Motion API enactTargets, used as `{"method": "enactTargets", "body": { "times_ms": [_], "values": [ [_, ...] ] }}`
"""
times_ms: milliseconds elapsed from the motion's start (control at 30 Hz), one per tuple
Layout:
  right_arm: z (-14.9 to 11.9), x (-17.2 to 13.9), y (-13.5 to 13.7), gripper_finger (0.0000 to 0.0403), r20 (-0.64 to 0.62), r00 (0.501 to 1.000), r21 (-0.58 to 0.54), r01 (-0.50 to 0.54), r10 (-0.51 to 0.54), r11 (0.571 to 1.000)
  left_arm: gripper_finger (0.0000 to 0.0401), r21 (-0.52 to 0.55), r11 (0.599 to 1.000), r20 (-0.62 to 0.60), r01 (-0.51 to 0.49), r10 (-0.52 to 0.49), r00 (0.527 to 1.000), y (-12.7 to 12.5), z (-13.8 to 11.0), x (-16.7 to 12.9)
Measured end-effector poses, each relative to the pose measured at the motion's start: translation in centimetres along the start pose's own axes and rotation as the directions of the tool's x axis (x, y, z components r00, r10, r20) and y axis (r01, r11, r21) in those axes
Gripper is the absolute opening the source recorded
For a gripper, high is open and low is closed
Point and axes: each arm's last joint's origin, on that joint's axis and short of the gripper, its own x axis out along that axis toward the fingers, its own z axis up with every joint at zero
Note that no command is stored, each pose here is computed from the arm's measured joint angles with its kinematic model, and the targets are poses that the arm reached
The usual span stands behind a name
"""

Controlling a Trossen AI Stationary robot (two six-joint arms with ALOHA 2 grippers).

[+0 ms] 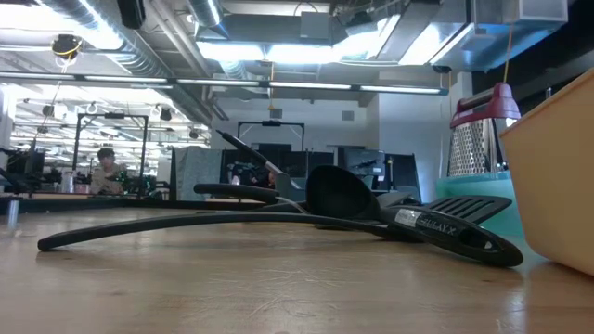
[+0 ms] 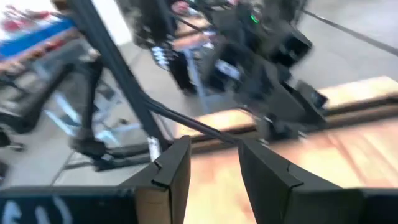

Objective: Pick & Place Kitchen Items
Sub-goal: Put the black serving spoon into the green bin

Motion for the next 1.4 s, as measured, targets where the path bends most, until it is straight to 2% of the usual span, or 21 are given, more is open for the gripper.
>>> {"method": "enactTargets", "body": {
  "times_ms": [100,267,467,600,800,933,1000,1067,1167,1267,1400],
  "values": [
    [-1.6,-0.4,-0.4,0.0138,0.01,1.0,0.001,0.006,-0.006,1.0,0.0132,0.006,1.0,0.009,-0.001,0.001,1.0,0.4,0.3,0.4],
    [-5.2,-2.0,-2.1,0.0138,0.14,0.989,0.067,-0.055,0.045,0.996,0.0132,0.004,1.0,0.014,-0.005,0.004,1.0,1.1,0.9,1.2],
    [-9.8,-5.3,-5.1,0.0138,0.315,0.945,0.21,-0.156,0.084,0.965,0.0132,0.007,0.999,0.001,-0.045,0.045,0.999,2.5,1.4,2.2],
    [-11.8,-6.9,-6.6,0.0138,0.34,0.94,0.311,-0.136,0.024,0.941,0.0132,-0.007,0.997,-0.021,-0.071,0.071,0.997,3.7,1.6,3.2],
    [-12.3,-8.1,-7.7,0.0138,0.351,0.936,0.389,-0.137,-0.009,0.911,0.0132,-0.052,0.993,-0.132,-0.111,0.103,0.986,6.5,1.3,5.4],
    [-11.9,-8.6,-8.1,0.0138,0.322,0.941,0.398,-0.231,0.101,0.888,0.0132,-0.085,0.985,-0.213,-0.149,0.128,0.969,8.4,1.0,6.7],
    [-12.1,-8.6,-8.1,0.0137,0.287,0.943,0.426,-0.283,0.169,0.859,0.0132,-0.083,0.983,-0.239,-0.161,0.137,0.961,8.9,1.1,7.4],
    [-12.1,-8.6,-7.9,0.0137,0.256,0.933,0.457,-0.349,0.255,0.818,0.0132,-0.086,0.984,-0.244,-0.158,0.132,0.961,9.0,1.4,8.3],
    [-12.3,-8.7,-7.7,0.0137,0.212,0.911,0.433,-0.413,0.355,0.801,0.0132,-0.076,0.986,-0.227,-0.148,0.128,0.965,8.8,2.4,9.8],
    [-12.3,-8.7,-7.6,0.0137,0.196,0.903,0.426,-0.43,0.383,0.796,0.0132,-0.028,0.991,-0.211,-0.132,0.123,0.97,8.6,3.2,11.2],
    [-12.4,-8.7,-7.6,0.0137,0.191,0.905,0.437,-0.425,0.38,0.793,0.0132,-0.021,0.994,-0.21,-0.11,0.103,0.972,8.6,4.4,12.6]
  ]
}}
